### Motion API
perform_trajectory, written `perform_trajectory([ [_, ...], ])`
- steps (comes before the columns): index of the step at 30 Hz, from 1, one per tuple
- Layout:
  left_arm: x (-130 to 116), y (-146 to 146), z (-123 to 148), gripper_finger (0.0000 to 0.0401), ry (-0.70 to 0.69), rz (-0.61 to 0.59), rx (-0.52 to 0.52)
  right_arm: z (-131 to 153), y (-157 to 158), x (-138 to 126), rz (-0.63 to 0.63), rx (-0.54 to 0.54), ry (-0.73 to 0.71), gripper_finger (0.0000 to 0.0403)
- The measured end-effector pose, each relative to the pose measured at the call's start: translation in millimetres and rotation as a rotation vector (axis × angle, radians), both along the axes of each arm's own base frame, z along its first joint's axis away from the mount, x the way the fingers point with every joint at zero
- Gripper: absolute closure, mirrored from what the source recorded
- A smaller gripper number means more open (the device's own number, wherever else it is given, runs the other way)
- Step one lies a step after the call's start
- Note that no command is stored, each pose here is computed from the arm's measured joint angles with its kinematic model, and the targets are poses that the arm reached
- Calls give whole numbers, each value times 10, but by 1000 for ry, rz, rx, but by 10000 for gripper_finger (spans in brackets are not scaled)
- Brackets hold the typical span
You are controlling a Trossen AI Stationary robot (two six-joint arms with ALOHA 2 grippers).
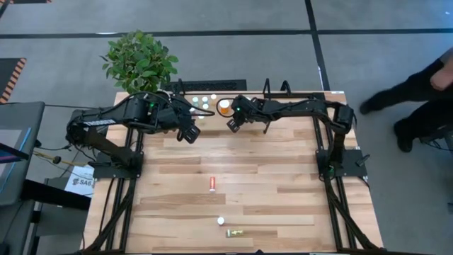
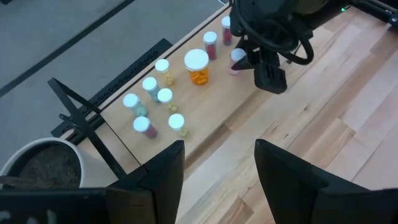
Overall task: Pick and place medicine bottles onto shelf by color
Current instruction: Put the pink pill bottle on the shelf
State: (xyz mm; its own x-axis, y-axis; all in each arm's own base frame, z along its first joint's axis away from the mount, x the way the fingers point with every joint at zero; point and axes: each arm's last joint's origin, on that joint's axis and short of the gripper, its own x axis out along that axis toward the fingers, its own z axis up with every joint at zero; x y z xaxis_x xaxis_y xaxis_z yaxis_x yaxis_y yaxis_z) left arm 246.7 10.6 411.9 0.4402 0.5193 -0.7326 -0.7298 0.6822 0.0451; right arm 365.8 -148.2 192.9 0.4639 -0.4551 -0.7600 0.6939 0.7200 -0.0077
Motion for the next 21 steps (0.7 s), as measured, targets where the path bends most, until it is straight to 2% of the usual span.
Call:
perform_trajectory([
  [21,1,0,0,218,-1,0,0,7,-200,-77,-14,6,-7,261],
])
